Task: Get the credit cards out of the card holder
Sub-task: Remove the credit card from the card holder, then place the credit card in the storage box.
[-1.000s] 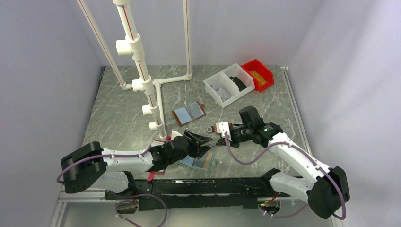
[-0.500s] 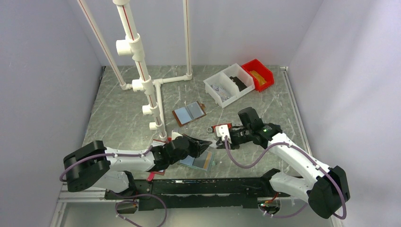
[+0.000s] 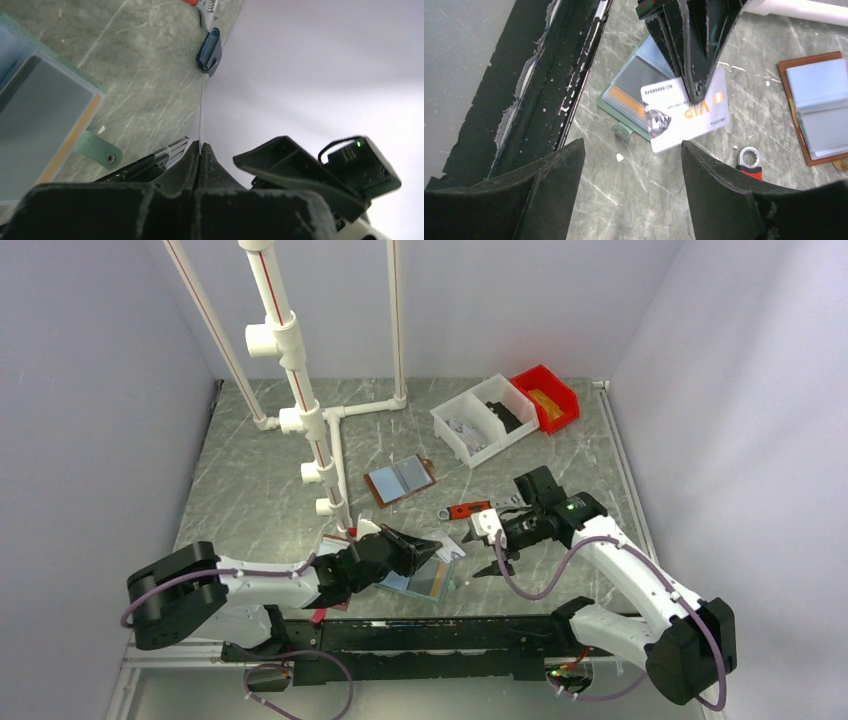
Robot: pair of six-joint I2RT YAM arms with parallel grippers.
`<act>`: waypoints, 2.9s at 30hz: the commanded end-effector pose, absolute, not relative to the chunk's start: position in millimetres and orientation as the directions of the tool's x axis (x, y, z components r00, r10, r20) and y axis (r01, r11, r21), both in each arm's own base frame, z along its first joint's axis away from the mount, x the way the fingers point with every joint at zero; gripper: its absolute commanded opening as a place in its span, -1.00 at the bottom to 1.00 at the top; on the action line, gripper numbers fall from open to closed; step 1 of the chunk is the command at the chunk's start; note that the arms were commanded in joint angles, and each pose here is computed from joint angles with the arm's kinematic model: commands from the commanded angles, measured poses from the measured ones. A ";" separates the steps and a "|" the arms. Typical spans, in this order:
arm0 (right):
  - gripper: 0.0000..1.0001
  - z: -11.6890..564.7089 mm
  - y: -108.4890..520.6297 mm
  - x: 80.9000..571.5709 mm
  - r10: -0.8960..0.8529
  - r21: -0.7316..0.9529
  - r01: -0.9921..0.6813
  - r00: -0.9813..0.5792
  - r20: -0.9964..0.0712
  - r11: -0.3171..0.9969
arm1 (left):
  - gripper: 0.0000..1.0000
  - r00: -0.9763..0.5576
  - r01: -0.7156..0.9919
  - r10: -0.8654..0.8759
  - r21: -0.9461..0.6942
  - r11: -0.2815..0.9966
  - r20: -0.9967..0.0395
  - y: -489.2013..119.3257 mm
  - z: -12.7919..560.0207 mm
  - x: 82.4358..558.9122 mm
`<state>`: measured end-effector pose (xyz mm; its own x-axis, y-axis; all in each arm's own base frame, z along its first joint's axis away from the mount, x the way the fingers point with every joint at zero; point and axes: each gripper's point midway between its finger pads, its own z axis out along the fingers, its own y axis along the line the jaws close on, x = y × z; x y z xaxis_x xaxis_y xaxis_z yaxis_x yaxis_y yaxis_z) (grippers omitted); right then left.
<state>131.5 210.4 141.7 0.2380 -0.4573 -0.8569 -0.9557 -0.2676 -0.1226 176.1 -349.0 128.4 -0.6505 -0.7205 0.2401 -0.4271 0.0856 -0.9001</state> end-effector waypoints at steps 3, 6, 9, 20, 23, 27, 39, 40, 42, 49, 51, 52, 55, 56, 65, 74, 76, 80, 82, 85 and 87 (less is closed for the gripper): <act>0.50 176.9 207.1 120.1 -0.347 -0.100 -0.947 0.207 -0.915 -0.304 | -1.00 -0.742 -0.056 -0.655 -0.961 0.272 -0.142 -332.7 146.1 170.8; 0.50 176.7 210.2 132.3 -0.372 -0.017 -0.971 0.107 -0.922 -0.237 | -1.00 -0.754 0.191 -0.561 -0.932 0.310 -0.341 -332.4 160.8 160.0; 0.50 179.3 214.0 136.9 -0.371 0.049 -0.975 0.035 -0.928 -0.215 | -1.00 -0.725 0.360 -0.489 -0.872 0.331 -0.485 -330.6 167.8 151.4; 0.45 181.0 226.0 148.8 -0.350 0.300 -0.945 -0.239 -0.906 -0.131 | -1.00 -0.564 0.689 -0.220 -0.600 0.407 -0.796 -348.4 187.4 136.7; 0.43 182.5 228.3 151.6 -0.344 0.357 -0.927 -0.300 -0.890 -0.114 | -1.00 -0.526 0.724 -0.207 -0.562 0.399 -0.825 -352.6 195.1 137.6; 0.38 189.5 228.1 156.1 -0.318 0.415 -0.903 -0.364 -0.876 -0.110 | -1.00 -0.496 0.756 -0.187 -0.528 0.387 -0.848 -358.5 200.3 136.7; -0.08 199.4 228.4 154.7 -0.269 0.494 -0.859 -0.448 -0.852 -0.133 | -1.00 -0.445 0.794 -0.208 -0.491 0.358 -0.871 -366.7 213.1 138.9; -0.08 199.8 228.7 154.2 -0.267 0.496 -0.857 -0.450 -0.852 -0.138 | -1.00 -0.444 0.795 -0.209 -0.491 0.356 -0.871 -367.2 213.7 138.6; -0.08 200.1 228.9 153.8 -0.264 0.501 -0.854 -0.455 -0.850 -0.142 | -1.00 -0.445 0.796 -0.214 -0.493 0.352 -0.870 -368.2 214.4 138.7; -0.45 204.1 229.4 151.7 -0.247 0.480 -0.860 -0.435 -0.866 -0.172 | -1.00 -0.451 0.798 -0.219 -0.501 0.336 -0.865 -374.3 215.3 138.7; -0.71 203.7 228.1 150.9 -0.258 0.467 -0.868 -0.419 -0.871 -0.170 | -0.97 -0.457 0.789 -0.220 -0.507 0.347 -0.862 -374.0 214.2 140.5; -0.82 202.8 227.3 150.6 -0.265 0.456 -0.874 -0.405 -0.875 -0.171 | -0.90 -0.459 0.781 -0.223 -0.511 0.360 -0.860 -372.5 213.1 142.4; -1.00 200.1 222.4 152.2 -0.298 0.398 -0.903 -0.339 -0.892 -0.164 | -0.59 -0.472 0.742 -0.247 -0.533 0.407 -0.846 -364.8 212.0 149.4; -1.00 199.6 219.8 155.9 -0.306 0.381 -0.912 -0.323 -0.895 -0.151 | -0.45 -0.478 0.724 -0.255 -0.541 0.428 -0.841 -360.7 211.3 151.9; -1.00 217.4 168.8 206.7 -0.251 0.262 -0.957 -0.286 -0.925 0.128 | 0.65 -0.537 0.578 -0.304 -0.605 0.547 -0.787 -315.1 203.7 156.5; -1.00 226.9 118.2 282.1 -0.241 0.161 -0.865 -0.303 -0.922 0.475 | 0.99 -0.625 0.455 -0.368 -0.704 0.545 -0.689 -289.3 178.9 146.3; -1.00 230.0 111.2 297.8 -0.268 0.137 -0.851 -0.307 -0.913 0.507 | 0.99 -0.636 0.446 -0.360 -0.706 0.551 -0.682 -286.4 176.4 143.9; -1.00 230.9 96.2 329.3 -0.328 0.096 -0.821 -0.329 -0.886 0.563 | 0.99 -0.650 0.428 -0.352 -0.707 0.562 -0.674 -282.0 170.0 141.7; -1.00 232.9 89.8 343.6 -0.349 0.067 -0.808 -0.326 -0.879 0.586 | 0.99 -0.653 0.420 -0.351 -0.707 0.570 -0.671 -280.9 166.6 141.8; -1.00 240.3 85.9 362.6 -0.378 0.019 -0.801 -0.302 -0.875 0.598 | 0.99 -0.657 0.421 -0.344 -0.705 0.571 -0.671 -281.6 164.7 141.2; -1.00 244.8 88.2 373.5 -0.400 -0.009 -0.804 -0.286 -0.871 0.595 | 0.99 -0.657 0.428 -0.340 -0.704 0.567 -0.673 -282.7 165.8 140.4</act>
